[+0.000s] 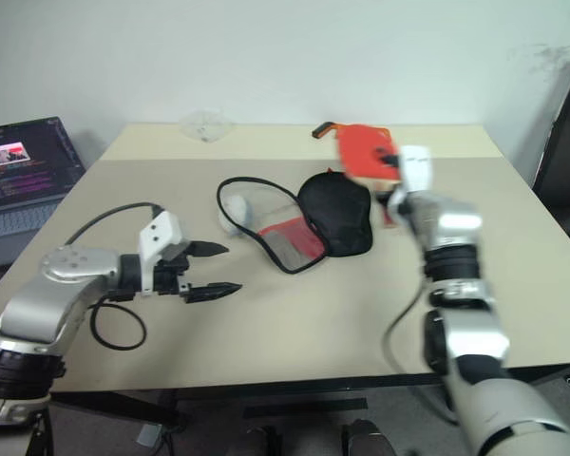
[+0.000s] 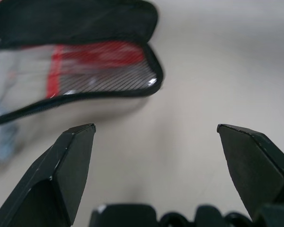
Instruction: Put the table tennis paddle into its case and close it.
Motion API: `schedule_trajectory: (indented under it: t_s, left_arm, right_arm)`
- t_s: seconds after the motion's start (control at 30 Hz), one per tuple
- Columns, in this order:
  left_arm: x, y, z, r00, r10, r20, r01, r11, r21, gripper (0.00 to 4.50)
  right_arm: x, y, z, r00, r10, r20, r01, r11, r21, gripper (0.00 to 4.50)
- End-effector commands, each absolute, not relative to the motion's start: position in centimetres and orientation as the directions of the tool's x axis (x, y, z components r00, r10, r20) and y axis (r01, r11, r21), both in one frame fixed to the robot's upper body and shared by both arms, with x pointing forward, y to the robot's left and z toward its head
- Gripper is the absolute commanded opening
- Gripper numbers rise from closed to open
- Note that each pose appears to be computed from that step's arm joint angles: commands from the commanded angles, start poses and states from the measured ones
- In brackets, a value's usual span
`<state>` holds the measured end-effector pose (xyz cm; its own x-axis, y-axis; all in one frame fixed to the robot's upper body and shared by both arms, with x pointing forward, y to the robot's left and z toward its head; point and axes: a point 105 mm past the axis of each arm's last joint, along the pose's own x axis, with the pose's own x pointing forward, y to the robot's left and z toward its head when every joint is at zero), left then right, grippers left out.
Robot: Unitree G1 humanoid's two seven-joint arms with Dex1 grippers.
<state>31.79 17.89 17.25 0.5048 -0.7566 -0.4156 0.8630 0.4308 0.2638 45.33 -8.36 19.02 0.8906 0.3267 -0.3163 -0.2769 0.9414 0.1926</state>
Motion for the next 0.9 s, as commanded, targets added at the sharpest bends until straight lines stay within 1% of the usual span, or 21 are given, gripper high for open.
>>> schedule_trajectory:
  t_s: [0.03, 0.13, 0.3, 0.47, 0.63, 0.9]
  left_arm:
    - [31.5, 18.1, 17.7, 0.520, -0.749, -0.409, 0.853, 0.432, 0.293, 4.50]
    - [31.3, 18.1, 17.4, 0.522, -0.744, -0.416, 0.852, 0.436, 0.290, 4.50]
    - [31.2, 17.9, 17.4, 0.519, -0.746, -0.418, 0.854, 0.433, 0.288, 4.50]
    - [31.1, 18.2, 17.4, 0.522, -0.741, -0.423, 0.853, 0.436, 0.288, 4.50]
    - [31.1, 18.2, 17.4, 0.524, -0.740, -0.422, 0.851, 0.439, 0.288, 4.50]
    - [31.0, 18.1, 17.3, 0.527, -0.739, -0.420, 0.850, 0.444, 0.285, 4.50]
  right_arm:
    - [45.8, -9.5, 22.0, 0.944, 0.242, -0.226, -0.191, 0.956, 0.225, 1.05]
    - [45.8, -8.5, 21.1, 0.938, 0.244, -0.247, -0.186, 0.954, 0.233, 1.05]
    - [46.3, -8.4, 19.4, 0.934, 0.201, -0.296, -0.134, 0.963, 0.234, 1.05]
    - [46.2, -7.4, 18.4, 0.916, 0.230, -0.328, -0.164, 0.962, 0.219, 1.05]
    - [46.2, -7.2, 17.2, 0.910, 0.226, -0.348, -0.168, 0.967, 0.190, 1.05]
    - [46.8, -7.1, 16.8, 0.912, 0.224, -0.344, -0.175, 0.970, 0.167, 1.05]
